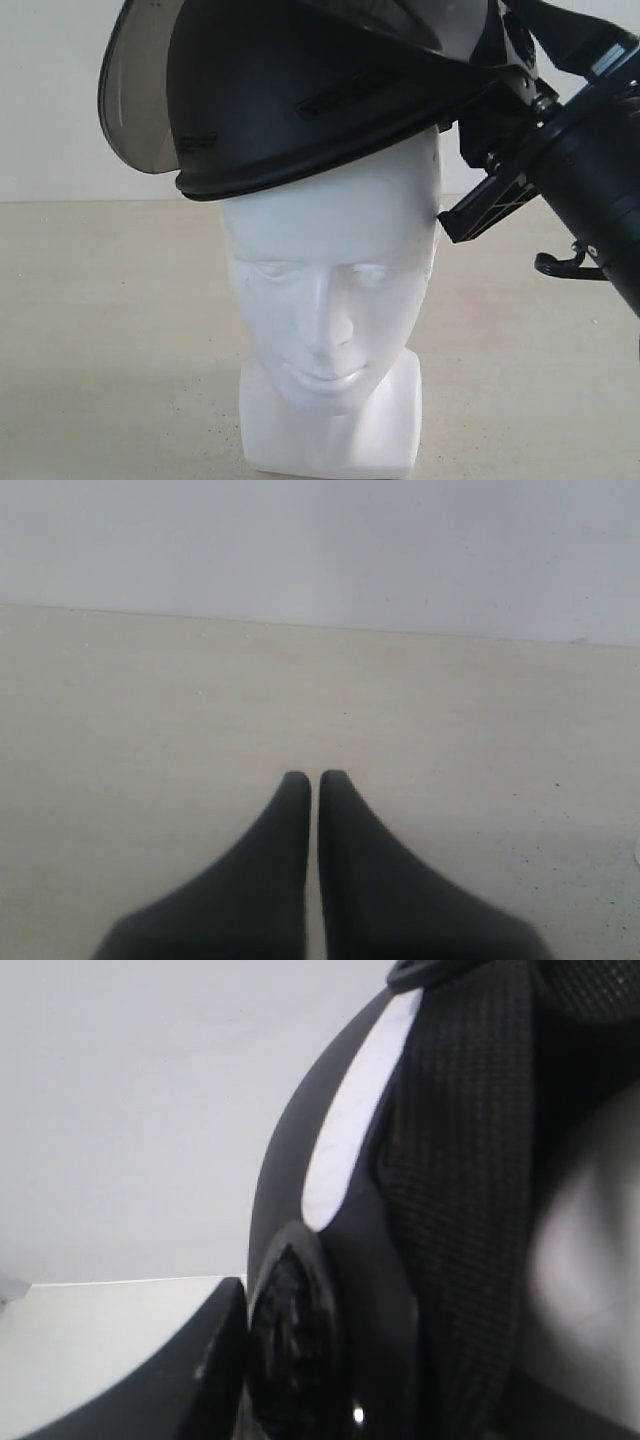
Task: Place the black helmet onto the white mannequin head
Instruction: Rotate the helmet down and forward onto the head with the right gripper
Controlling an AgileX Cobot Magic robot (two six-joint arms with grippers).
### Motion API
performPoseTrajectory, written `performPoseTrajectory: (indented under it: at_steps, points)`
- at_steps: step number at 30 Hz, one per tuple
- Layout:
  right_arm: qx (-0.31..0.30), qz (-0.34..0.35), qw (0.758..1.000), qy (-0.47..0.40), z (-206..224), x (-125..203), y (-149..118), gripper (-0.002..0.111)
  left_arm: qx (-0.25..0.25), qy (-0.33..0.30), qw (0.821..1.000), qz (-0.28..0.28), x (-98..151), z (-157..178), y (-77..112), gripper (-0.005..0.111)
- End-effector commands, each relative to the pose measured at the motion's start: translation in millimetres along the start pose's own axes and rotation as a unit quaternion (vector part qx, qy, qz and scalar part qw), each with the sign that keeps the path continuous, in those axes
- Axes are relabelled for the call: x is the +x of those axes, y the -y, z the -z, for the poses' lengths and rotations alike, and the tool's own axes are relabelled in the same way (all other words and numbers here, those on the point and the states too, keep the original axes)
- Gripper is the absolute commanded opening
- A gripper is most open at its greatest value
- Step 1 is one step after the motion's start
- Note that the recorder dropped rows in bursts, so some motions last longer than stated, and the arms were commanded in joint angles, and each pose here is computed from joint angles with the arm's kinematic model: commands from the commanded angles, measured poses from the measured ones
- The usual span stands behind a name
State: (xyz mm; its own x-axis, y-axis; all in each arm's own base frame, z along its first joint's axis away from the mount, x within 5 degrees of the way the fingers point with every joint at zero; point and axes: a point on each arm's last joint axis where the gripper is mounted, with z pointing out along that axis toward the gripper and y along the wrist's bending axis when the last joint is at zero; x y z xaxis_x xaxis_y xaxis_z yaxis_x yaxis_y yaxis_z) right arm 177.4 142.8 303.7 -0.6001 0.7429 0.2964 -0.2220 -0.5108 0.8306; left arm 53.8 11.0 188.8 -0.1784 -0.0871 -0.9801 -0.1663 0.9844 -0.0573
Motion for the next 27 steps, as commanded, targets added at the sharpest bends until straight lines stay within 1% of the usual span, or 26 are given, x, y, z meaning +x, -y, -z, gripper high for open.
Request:
performPoseTrajectory:
  at_steps: [1,6,10,13,17,23,27]
  points:
    - [-0.012,0.003,1.0,-0.018,3,9,-4,0.0,-0.002,0.0,1.0,-0.003,1,0,-0.3,0.004]
    - [-0.009,-0.001,1.0,-0.005,5,12,-2,0.0,-0.002,0.0,1.0,-0.003,1,0,-0.3,0.004]
    - [-0.009,0.006,1.0,0.005,5,11,-2,0.0,-0.002,0.0,1.0,-0.003,1,0,-0.3,0.004]
    - [-0.008,-0.002,1.0,0.018,6,8,-2,0.0,-0.002,0.0,1.0,-0.003,1,0,-0.3,0.004]
    - [0.004,-0.009,1.0,0.02,12,5,3,0.0,-0.002,0.0,1.0,-0.003,1,0,-0.3,0.004]
    - [-0.004,0.006,1.0,0.026,27,2,-6,0.0,-0.002,0.0,1.0,-0.003,1,0,-0.3,0.004]
    - [0.004,0.01,0.999,0.04,40,-4,-5,0.0,-0.002,0.0,1.0,-0.003,1,0,-0.3,0.004]
